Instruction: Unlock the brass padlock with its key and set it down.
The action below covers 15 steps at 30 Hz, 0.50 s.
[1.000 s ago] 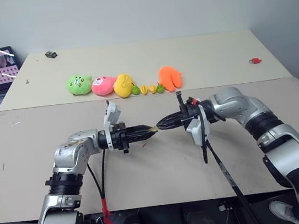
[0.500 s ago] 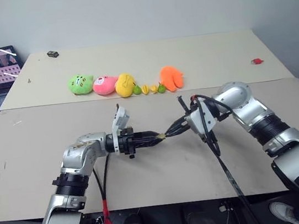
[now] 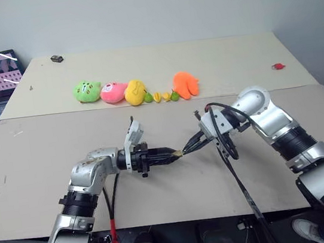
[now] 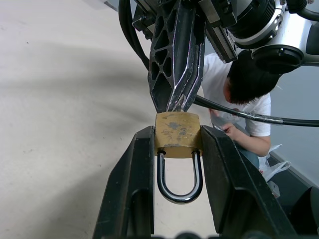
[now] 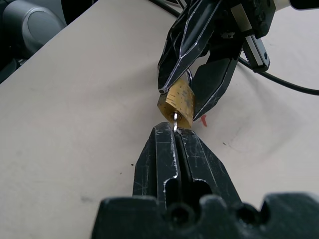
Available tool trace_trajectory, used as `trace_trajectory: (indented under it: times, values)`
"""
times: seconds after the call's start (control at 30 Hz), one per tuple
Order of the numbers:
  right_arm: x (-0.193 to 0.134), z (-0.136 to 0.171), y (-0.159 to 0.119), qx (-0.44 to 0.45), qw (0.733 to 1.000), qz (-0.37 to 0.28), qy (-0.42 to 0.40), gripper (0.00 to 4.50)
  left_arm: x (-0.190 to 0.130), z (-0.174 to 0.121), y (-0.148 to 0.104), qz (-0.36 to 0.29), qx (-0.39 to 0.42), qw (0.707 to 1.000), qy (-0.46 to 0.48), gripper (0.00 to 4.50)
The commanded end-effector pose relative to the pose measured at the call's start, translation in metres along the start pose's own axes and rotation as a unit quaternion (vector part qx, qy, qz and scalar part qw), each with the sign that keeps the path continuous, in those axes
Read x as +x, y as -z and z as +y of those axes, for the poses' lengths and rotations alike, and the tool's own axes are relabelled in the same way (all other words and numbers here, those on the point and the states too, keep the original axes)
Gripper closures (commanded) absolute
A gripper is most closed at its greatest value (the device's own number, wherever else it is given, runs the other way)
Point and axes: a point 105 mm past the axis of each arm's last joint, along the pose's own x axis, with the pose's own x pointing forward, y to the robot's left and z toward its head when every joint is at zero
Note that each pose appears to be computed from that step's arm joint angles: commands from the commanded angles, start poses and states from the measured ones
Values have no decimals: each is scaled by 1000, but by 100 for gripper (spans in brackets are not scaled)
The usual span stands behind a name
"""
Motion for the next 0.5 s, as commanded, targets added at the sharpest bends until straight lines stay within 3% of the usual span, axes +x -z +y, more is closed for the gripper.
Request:
trace_trajectory:
  times: [0.03,0.13,0.2,0.3,0.43,0.5]
  values:
    - [10,7,-1,-64,998,11,-19,445,-20,9,-24,-28,37,997,-56,366]
    - [12,-5,7,-147,988,53,16,445,-20,10,-25,-28,37,997,-57,366]
    - [14,-18,2,-189,979,41,63,445,-19,10,-26,-29,37,997,-58,366]
    - [14,-28,-4,-200,975,25,96,366,-19,11,-26,-30,36,997,-59,366]
    - [15,-32,-3,-218,969,32,109,222,-20,11,-25,-31,35,997,-60,366]
    - [15,-31,-3,-226,967,27,113,222,-20,11,-26,-31,34,997,-60,366]
